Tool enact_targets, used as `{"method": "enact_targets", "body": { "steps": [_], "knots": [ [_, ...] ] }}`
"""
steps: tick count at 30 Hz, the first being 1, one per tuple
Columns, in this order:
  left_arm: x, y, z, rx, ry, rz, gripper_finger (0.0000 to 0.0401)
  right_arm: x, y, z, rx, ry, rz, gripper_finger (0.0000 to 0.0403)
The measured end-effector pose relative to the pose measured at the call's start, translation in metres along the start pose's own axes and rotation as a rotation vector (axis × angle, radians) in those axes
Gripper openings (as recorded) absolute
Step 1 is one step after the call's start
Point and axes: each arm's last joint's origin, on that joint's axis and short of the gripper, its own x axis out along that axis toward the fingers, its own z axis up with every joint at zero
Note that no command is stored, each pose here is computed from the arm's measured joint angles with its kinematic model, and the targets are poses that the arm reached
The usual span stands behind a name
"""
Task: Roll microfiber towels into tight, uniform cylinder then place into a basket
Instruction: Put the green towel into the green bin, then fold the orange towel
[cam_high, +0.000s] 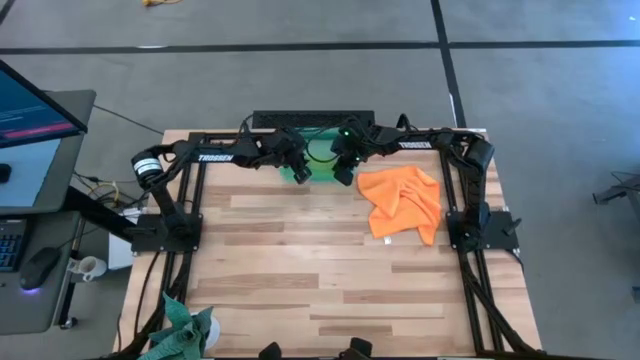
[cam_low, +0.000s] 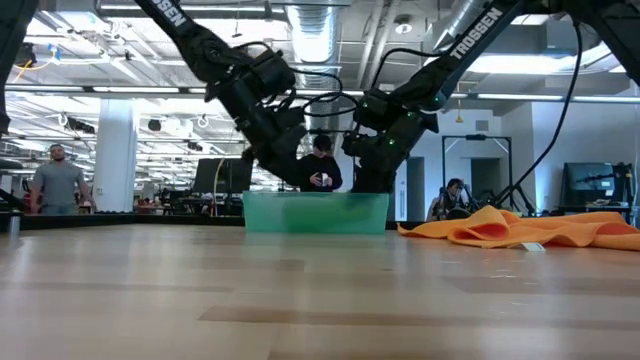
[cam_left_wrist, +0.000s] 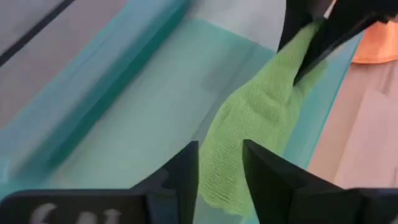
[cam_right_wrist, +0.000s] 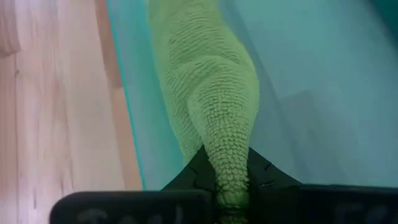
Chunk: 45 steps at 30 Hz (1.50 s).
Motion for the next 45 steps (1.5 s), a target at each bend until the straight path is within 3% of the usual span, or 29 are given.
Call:
{"method": "enact_targets", "body": {
  "steps": [5, 13, 19, 32, 41, 45],
  "knots": [
    [-0.013, 0.001, 0.021, 0.05, 0.056, 0.091, 0.0132, -0.001, -0.003, -0.001, 0.037, 0.004, 0.0, 0.0043],
    [-0.048, 0.0, 0.039, 0.104, 0.044, 0.236, 0.0113, -0.002, -0.002, -0.004, 0.092, 0.022, 0.073, 0.0045],
    [-0.072, -0.001, 0.045, 0.1, 0.0, 0.234, 0.0101, -0.001, 0.001, -0.006, 0.098, 0.044, 0.08, 0.0074],
    [-0.08, -0.001, 0.044, 0.111, 0.012, 0.232, 0.01, -0.01, 0.004, -0.004, 0.099, 0.073, 0.062, 0.0229],
    [-0.08, -0.001, 0.044, 0.109, 0.014, 0.229, 0.01, -0.028, 0.007, 0.015, 0.113, 0.121, 0.07, 0.0244],
    [-0.08, -0.004, 0.037, 0.11, 0.078, 0.183, 0.01, -0.04, 0.012, 0.021, 0.1, 0.203, 0.09, 0.0244]
  ]
}}
